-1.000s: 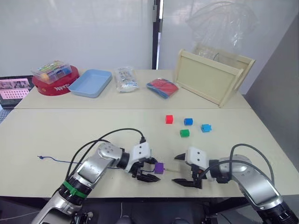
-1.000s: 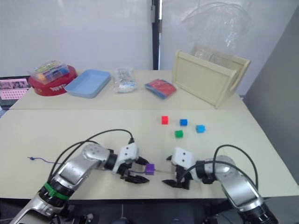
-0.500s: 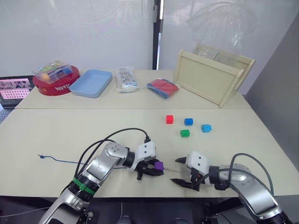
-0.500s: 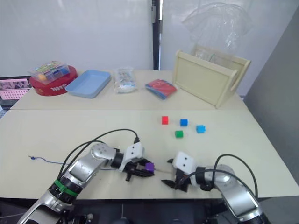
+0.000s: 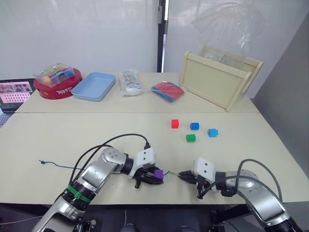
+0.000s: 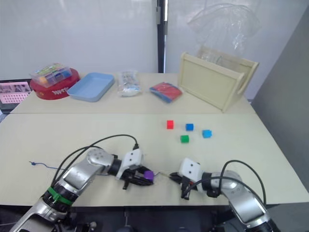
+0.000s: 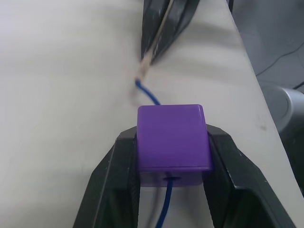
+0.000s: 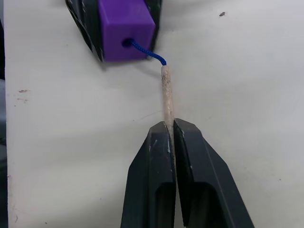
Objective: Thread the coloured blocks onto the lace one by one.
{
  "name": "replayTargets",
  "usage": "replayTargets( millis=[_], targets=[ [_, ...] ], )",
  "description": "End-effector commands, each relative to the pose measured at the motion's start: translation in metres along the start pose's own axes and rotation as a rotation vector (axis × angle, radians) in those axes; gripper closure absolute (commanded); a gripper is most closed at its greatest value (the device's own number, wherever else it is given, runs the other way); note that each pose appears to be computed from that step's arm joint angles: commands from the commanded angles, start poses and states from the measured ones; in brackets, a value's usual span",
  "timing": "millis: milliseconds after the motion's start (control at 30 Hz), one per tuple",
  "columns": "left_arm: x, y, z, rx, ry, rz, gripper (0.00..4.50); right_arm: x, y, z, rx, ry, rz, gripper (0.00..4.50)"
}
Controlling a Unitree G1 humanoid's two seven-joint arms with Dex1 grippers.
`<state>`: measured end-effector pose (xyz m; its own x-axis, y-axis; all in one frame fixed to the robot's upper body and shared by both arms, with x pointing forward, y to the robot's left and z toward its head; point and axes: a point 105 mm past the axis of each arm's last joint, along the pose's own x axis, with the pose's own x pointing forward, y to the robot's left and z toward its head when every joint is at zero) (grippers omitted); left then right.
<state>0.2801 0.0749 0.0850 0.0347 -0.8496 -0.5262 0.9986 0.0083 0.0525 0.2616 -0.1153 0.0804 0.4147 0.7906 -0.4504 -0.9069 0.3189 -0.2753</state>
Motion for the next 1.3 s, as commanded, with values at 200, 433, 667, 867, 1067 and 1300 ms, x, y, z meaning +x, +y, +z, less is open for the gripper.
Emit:
replayTargets(
  millis=[200,433,667,867,1067,1300],
  targets=[
    [-0.110,0.016,-0.068,-0.065,0.233,0.185,3.29,0.003,-0.001,0.016,-0.060,-0.006,0.038,4.50],
    [-0.197,0.010,-0.113,-0.137,0.402,0.327,3.29,0.005,-0.001,0.028,-0.105,-0.017,0.086,4.50],
    [-0.213,0.008,-0.122,-0.100,0.407,0.383,3.29,0.010,-0.001,0.032,-0.117,-0.025,0.112,4.50],
    [-0.201,0.027,-0.089,-0.071,0.241,0.421,1.60,0.013,-0.001,0.034,-0.121,-0.025,0.131,4.50],
    [-0.186,0.034,-0.030,-0.114,0.112,0.339,0.33,0.013,0.001,0.043,-0.112,-0.033,0.136,4.50],
    [-0.077,0.002,0.021,-0.052,-0.086,0.067,0.33,0.023,0.007,0.044,-0.090,0.018,0.129,4.50]
  ],
)
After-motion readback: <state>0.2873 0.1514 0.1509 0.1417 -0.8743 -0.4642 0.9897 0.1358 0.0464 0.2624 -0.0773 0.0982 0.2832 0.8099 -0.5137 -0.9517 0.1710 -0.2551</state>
